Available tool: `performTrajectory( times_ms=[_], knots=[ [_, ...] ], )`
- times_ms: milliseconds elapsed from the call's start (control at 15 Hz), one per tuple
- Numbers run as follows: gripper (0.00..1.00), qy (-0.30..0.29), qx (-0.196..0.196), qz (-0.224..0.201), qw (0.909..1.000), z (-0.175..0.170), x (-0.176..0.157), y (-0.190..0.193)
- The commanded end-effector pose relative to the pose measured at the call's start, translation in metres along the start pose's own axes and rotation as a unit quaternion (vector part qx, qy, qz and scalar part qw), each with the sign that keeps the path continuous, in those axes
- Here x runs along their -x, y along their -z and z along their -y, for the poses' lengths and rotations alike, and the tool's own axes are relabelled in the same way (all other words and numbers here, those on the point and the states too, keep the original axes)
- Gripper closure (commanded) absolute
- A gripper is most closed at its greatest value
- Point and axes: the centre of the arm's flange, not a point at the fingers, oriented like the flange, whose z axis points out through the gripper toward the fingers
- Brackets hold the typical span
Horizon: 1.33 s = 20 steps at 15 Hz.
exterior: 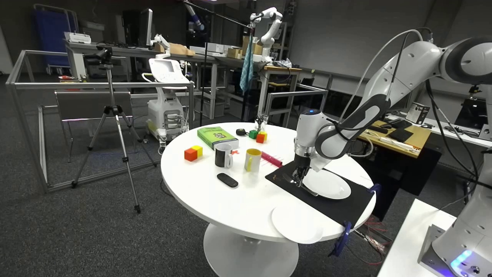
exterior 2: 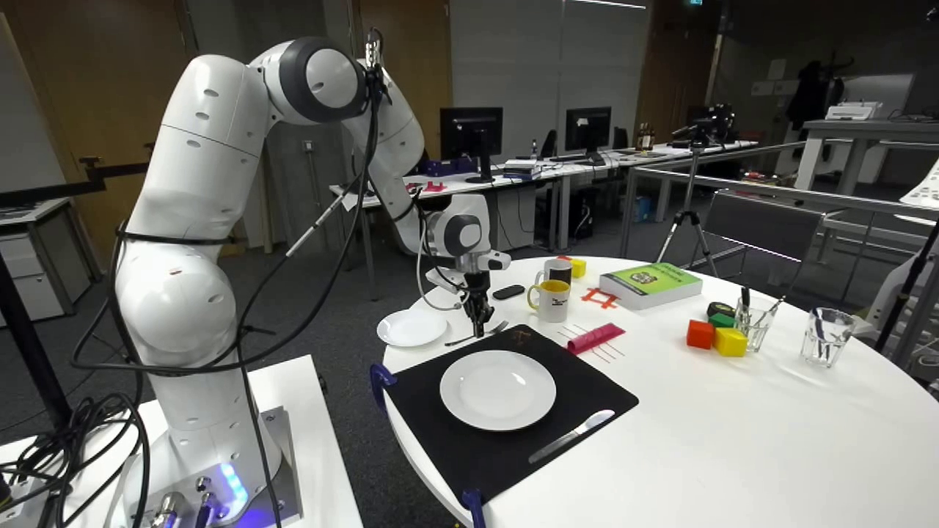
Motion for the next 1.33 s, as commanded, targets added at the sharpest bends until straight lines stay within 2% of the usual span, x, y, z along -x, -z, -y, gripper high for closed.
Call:
performTrajectory(
  times_ms=[0,800,1267],
  knots=[
    [0.99,0.016,0.005,-0.011,0.9998,0.004,0.011,-0.007],
    [0.99,0.052,0.026,-0.027,0.9979,0.007,0.02,-0.022],
    [0.99,0.054,0.004,-0.017,0.9984,0.012,0.029,-0.026]
  ],
)
